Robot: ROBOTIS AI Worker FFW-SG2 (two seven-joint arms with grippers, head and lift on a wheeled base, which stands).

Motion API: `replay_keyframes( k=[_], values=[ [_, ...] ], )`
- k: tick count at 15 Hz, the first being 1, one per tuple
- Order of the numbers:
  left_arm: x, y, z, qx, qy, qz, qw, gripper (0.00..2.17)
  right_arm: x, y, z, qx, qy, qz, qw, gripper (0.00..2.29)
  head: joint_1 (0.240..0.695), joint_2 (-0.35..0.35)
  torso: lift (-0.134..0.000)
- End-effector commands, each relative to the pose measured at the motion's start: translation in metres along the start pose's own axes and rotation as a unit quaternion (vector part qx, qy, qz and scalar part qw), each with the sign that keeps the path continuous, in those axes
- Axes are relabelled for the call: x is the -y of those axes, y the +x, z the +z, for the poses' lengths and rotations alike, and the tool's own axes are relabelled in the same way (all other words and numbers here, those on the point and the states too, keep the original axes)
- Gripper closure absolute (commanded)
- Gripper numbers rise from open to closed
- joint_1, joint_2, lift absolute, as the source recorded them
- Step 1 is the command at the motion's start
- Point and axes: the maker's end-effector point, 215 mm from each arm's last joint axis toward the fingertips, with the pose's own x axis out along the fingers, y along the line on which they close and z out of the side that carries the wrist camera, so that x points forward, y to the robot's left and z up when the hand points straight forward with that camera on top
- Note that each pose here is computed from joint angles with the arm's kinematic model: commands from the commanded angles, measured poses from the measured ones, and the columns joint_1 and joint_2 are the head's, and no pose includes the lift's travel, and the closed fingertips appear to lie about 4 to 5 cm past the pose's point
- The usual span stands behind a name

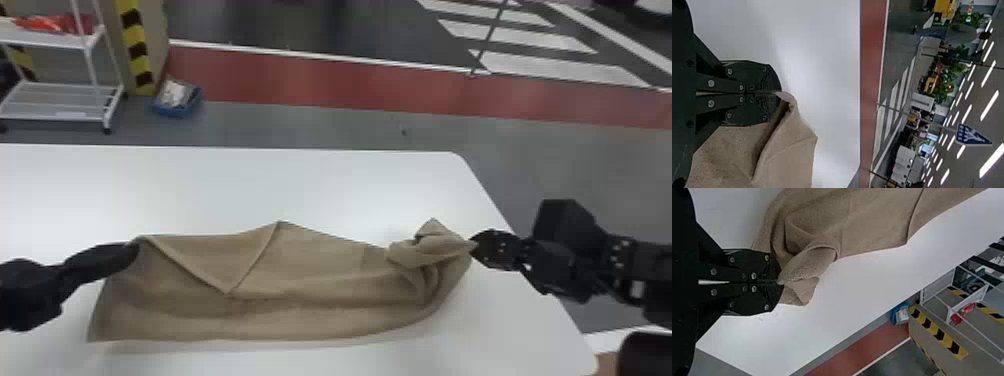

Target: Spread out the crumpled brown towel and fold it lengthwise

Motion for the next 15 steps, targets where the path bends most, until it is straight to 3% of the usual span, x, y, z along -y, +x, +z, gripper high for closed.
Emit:
replay_keyframes(
  k=[1,3,4,5,6,9,11,13,15],
  values=[
    [-0.025,0.011,-0.004,-0.001,-0.007,0.03,0.9995,2.15,-0.014,0.007,0.018,0.024,-0.004,0.016,0.9996,1.48,0.695,-0.15,-0.124],
    [-0.047,0.019,-0.003,-0.002,-0.02,0.061,0.998,2.12,-0.024,0.012,0.024,0.029,-0.015,0.027,0.9991,1.47,0.695,-0.107,-0.124],
    [-0.051,0.019,-0.004,-0.003,-0.018,0.072,0.9972,1.6,-0.024,0.011,0.023,0.028,-0.017,0.027,0.9991,1.48,0.695,-0.092,-0.124],
    [-0.048,0.016,-0.003,0.0,-0.013,0.069,0.9975,0.69,-0.024,0.012,0.022,0.027,-0.017,0.027,0.9991,1.47,0.695,-0.064,-0.124],
    [-0.039,0.013,0.002,0.007,-0.001,0.061,0.9981,0.0,-0.025,0.012,0.02,0.024,-0.014,0.027,0.9992,1.47,0.695,-0.057,-0.124],
    [-0.018,0.006,0.018,0.021,0.043,0.06,0.9971,0.03,-0.027,0.013,0.021,0.025,-0.014,0.03,0.9992,1.47,0.695,-0.065,-0.124],
    [0.0,0.007,0.027,0.032,0.077,0.042,0.9956,0.18,-0.027,0.014,0.02,0.024,-0.014,0.03,0.9992,1.47,0.695,-0.079,-0.124],
    [0.047,0.008,0.026,0.036,0.115,-0.02,0.9924,0.27,-0.027,0.014,0.02,0.023,-0.015,0.03,0.9992,1.47,0.695,-0.093,-0.124],
    [0.097,0.02,0.017,0.025,0.172,-0.071,0.9821,0.27,-0.028,0.016,0.023,0.024,-0.015,0.032,0.9991,1.47,0.695,-0.147,-0.124]
  ],
)
